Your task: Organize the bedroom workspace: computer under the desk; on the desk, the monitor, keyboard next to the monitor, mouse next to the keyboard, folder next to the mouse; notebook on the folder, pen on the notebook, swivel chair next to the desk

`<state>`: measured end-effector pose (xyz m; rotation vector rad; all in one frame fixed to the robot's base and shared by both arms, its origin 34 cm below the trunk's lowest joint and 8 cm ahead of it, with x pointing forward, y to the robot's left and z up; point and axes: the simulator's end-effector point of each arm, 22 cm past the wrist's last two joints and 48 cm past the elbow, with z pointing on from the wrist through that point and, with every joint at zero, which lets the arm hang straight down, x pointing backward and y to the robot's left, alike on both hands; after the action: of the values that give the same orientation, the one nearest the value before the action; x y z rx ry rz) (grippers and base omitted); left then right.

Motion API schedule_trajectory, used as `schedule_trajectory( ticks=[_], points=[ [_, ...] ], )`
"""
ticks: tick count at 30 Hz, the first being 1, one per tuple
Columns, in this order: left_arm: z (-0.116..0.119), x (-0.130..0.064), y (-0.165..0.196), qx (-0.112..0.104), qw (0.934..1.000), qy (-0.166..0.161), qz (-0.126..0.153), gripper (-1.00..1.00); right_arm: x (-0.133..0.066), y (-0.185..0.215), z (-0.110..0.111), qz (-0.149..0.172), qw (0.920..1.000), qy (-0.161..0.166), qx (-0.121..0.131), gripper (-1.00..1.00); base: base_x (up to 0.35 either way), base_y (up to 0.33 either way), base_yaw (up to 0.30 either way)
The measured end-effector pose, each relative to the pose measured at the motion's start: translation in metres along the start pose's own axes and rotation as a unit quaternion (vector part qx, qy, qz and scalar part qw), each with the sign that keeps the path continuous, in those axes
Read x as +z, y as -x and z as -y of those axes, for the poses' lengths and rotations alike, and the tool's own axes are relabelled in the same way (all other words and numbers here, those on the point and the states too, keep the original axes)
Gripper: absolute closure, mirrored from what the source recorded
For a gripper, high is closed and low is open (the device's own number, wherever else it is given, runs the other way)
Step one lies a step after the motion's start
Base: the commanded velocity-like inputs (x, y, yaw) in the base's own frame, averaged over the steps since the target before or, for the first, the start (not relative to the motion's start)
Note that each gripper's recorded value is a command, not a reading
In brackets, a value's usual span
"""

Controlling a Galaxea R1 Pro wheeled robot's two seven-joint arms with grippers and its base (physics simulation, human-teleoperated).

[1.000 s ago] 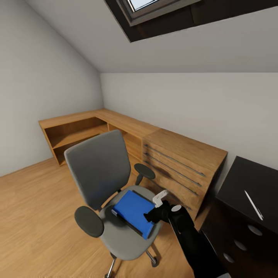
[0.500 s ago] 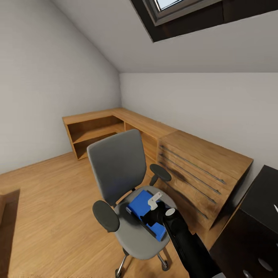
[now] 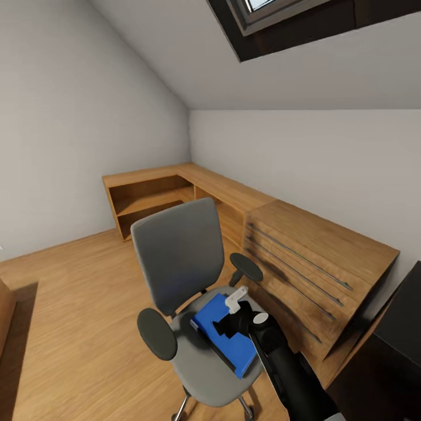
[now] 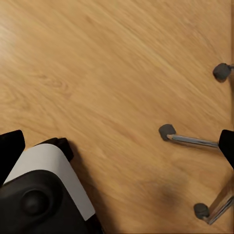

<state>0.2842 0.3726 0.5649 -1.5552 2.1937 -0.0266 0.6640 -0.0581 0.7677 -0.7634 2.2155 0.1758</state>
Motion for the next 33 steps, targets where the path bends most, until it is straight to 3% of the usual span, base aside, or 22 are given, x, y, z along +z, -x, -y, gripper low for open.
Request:
schedule_trajectory(
  ticks=[15,22,33],
  points=[
    [0.027,-0.007,0.012,-0.003,0.9994,-0.031,0.013,-1.00,0.005,0.016,0.028,0.002,0.9999,-0.015,0.004,-1.00,0.019,-0.023,0.193],
    [0.019,-0.005,0.011,0.001,0.9997,-0.020,0.012,-1.00,-0.001,0.014,0.069,0.003,0.9987,-0.042,0.030,-1.00,0.000,-0.085,0.217],
    [0.017,-0.004,0.009,0.000,0.9998,-0.019,0.009,-1.00,-0.002,0.016,0.067,0.004,0.9987,-0.039,0.034,-1.00,0.000,-0.135,0.024]
  ],
)
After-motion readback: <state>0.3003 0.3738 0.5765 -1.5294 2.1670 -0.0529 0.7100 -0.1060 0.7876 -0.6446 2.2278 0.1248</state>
